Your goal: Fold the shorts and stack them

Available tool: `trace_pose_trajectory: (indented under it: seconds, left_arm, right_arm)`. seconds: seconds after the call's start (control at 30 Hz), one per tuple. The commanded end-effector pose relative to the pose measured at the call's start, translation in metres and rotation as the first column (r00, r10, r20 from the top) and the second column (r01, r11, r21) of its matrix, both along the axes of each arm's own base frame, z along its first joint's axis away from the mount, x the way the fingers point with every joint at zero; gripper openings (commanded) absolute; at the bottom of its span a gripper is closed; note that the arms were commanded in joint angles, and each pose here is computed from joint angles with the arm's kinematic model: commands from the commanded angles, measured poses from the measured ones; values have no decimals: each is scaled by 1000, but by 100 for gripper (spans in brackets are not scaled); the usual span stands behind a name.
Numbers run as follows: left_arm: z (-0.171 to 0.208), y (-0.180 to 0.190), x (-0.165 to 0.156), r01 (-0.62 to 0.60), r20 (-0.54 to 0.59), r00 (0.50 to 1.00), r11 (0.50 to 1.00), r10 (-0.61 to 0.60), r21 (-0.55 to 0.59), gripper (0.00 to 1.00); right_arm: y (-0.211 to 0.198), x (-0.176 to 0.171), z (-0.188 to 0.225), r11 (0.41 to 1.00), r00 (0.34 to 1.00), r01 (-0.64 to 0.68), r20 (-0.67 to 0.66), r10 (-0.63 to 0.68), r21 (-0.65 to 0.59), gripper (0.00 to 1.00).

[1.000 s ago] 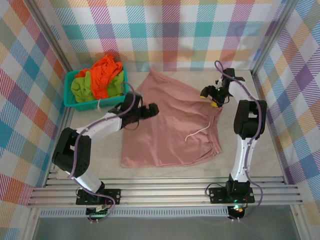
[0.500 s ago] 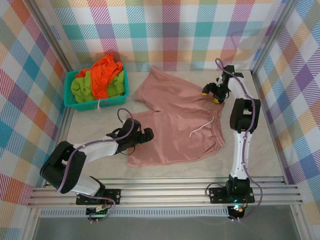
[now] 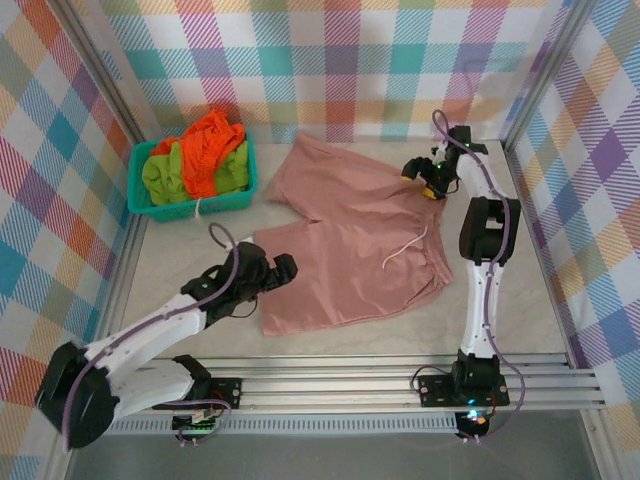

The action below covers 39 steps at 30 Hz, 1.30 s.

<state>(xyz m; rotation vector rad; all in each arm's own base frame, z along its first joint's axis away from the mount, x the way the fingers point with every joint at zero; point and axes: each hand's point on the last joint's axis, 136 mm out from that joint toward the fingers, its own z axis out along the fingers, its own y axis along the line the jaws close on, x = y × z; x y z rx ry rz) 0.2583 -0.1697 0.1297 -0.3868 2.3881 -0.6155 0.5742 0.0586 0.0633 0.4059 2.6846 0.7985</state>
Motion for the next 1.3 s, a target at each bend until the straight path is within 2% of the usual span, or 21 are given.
trace_pose_trajectory:
  seconds: [0.0,0.07,0.2,0.4,0.47,0.73,1.27]
  left_arm:
    - [-25,27,-45,-50,-198,978,998,58,45,100]
    - [-42,32,-67,-101,-287,953,995,96,-2,96]
    - [-65,35,-93,-179,-387,912,980,134,-82,91]
    - [-73,16,-104,-245,-455,884,935,107,-256,80]
    - [-75,12,-104,-250,-466,880,927,96,-281,77]
    - [-87,6,-111,-263,-533,842,926,83,-271,68]
    - [-100,15,-110,-286,-554,821,940,140,-187,57]
  right_arm:
    - [3,6,91,999,972,-13,235,5,32,87]
    - [3,-3,115,999,956,-1,293,-10,35,87]
    - [5,-37,155,999,923,17,383,-34,48,89]
    - [10,-100,174,996,898,33,436,-65,81,89]
    - [10,-117,174,996,895,35,440,-69,85,89]
    - [10,-171,161,998,908,36,415,-55,53,88]
    - [12,-213,140,999,928,34,369,-47,43,88]
